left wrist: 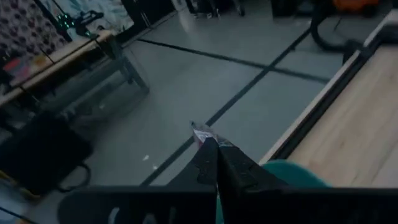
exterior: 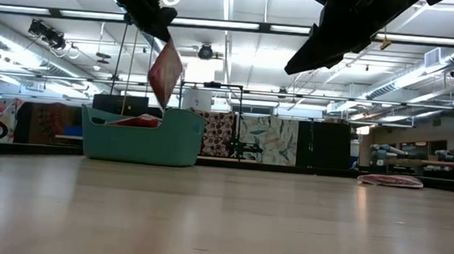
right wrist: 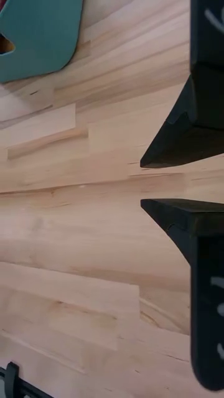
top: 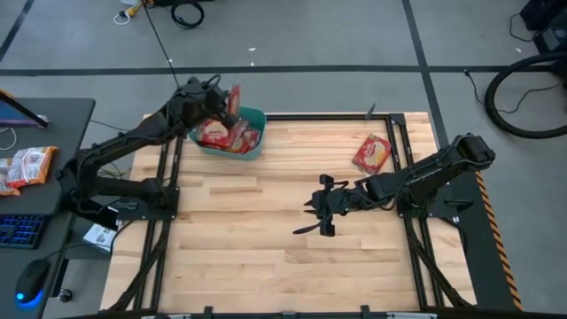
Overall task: Sort popcorn bags into baskets
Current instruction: Put the bottom popcorn bag into the bin
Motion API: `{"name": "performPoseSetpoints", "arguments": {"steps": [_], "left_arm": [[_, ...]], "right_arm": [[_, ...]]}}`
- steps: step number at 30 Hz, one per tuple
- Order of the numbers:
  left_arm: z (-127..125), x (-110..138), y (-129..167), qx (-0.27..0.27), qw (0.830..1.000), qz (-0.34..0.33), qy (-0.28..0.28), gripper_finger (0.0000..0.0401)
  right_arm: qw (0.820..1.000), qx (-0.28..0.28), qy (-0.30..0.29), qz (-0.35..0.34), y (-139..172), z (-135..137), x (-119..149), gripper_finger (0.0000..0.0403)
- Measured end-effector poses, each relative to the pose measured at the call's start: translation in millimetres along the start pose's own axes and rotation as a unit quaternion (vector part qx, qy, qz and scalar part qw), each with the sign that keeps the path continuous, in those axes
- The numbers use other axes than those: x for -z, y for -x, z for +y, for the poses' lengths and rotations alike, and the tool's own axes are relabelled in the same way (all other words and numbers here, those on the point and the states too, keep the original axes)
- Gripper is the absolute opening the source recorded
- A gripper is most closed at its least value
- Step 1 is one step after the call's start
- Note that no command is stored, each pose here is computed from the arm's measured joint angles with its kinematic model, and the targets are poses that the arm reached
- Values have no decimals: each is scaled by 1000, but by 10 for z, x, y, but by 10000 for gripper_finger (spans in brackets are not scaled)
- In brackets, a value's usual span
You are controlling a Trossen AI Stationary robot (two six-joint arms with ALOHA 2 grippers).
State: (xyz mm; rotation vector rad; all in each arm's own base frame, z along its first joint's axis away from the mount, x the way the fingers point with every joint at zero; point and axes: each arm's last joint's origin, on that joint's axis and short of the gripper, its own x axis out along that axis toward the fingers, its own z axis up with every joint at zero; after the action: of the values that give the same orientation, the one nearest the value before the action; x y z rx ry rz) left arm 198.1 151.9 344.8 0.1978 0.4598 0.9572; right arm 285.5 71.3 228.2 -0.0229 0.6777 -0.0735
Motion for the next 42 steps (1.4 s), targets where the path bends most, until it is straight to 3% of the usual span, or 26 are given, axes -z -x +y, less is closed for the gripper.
{"name": "performPoseSetpoints", "arguments": {"steps": [6, 14, 19, 26, 32, 38, 42], "left_arm": [[-13, -20, -127, 17, 999, -21, 47, 0], [-157, 152, -383, 21, 998, 45, 27, 0], [-153, 300, -365, 7, 992, 120, -34, 0], [-153, 505, -294, 15, 967, 225, -120, 0], [-155, 714, -157, 55, 922, 335, -185, 4], [-173, 814, -70, 99, 899, 390, -171, 27], [-200, 836, -24, 105, 891, 407, -173, 76]], "right_arm": [[1000, -5, -2, -10, 2, 12, -19, 96], [1000, -14, 4, -8, 10, 42, -12, 96], [1000, -19, 6, -7, 14, 57, -7, 96], [1000, -21, -6, -6, 17, 67, -5, 96], [1000, -24, -15, -8, 29, 106, -1, 96], [999, -25, -18, -8, 31, 111, 0, 96], [1000, -24, -18, -6, 31, 110, 4, 96]]}}
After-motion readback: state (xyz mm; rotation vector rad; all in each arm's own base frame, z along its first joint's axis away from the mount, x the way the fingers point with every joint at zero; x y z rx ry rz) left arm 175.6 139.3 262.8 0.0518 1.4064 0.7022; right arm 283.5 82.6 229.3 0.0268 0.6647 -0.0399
